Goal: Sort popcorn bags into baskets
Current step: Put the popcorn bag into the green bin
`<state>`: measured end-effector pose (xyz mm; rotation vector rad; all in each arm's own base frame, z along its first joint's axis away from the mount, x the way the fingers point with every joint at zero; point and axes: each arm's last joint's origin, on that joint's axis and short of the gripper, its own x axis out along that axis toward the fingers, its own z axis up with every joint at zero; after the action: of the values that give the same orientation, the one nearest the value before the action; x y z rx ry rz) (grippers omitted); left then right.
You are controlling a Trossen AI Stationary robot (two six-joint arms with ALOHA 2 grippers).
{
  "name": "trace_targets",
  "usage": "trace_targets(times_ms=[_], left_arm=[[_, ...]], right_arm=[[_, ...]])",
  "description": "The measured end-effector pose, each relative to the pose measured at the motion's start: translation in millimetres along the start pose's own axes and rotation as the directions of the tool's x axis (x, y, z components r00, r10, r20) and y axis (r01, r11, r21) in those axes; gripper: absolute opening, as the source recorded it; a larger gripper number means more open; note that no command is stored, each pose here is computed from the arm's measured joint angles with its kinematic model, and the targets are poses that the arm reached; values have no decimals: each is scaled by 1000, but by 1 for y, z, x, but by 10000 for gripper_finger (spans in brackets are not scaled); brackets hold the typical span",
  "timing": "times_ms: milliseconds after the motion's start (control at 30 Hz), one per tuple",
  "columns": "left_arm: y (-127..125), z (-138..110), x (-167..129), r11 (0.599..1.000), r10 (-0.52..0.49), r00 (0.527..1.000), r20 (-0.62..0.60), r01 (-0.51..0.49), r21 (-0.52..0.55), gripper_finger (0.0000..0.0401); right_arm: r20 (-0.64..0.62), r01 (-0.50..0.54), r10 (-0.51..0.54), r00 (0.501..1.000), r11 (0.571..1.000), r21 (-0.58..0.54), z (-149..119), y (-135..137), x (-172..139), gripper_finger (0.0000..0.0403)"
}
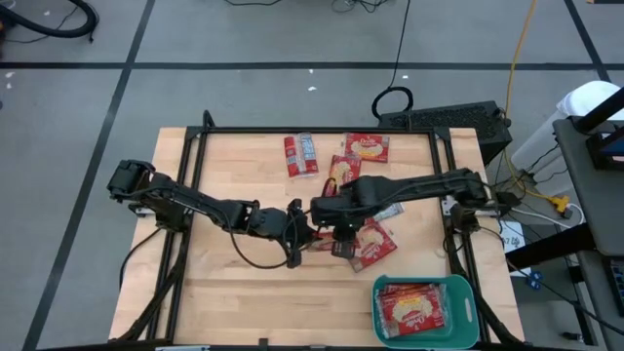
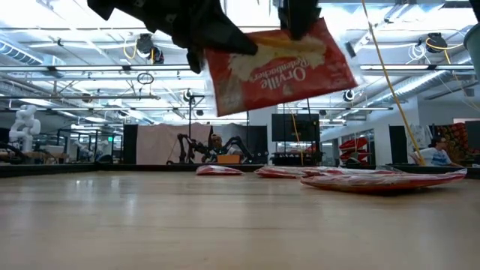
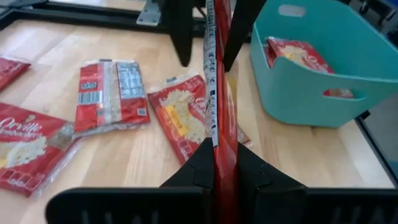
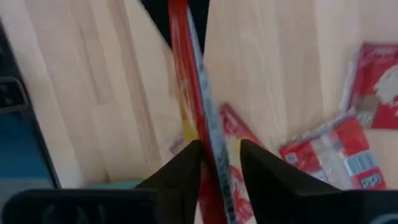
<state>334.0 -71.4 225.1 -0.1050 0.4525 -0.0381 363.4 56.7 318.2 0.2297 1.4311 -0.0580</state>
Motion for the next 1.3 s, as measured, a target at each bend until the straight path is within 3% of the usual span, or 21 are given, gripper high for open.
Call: trace_targets(times_ms=[300,433,533,633,800,933,1100,1300], left_arm=[[0,-1,0,1000,0,1000,-6,0,6,25],[-3,1,0,999,-11,1000,11,10,39,28],[-11,0,-2,994,-32,999,12,31,101,59],[-20,-2,-3,989,-52,999,12,50,136,117],[-31,-2,-6,990,-44,998,38,38,136,210],[-34,-3,-6,988,-50,998,36,44,146,252],[-34,-4,-7,989,-49,998,31,45,143,264],[-35,-7,-7,988,-47,999,3,46,145,241]], right_arm=[[-15,-11,10,1000,999,-34,-4,6,-1,11],[-31,-30,29,999,999,-44,-7,10,-1,8],[-65,-86,84,994,996,-31,-10,15,-1,5],[-118,-134,132,984,991,-9,-19,21,-5,2],[-156,-207,211,965,977,44,-39,33,-24,2],[-121,-254,265,957,962,101,-58,40,-48,1],[-73,-304,315,946,944,125,-92,46,-83,1],[-64,-327,338,939,935,139,-144,54,-106,0]])
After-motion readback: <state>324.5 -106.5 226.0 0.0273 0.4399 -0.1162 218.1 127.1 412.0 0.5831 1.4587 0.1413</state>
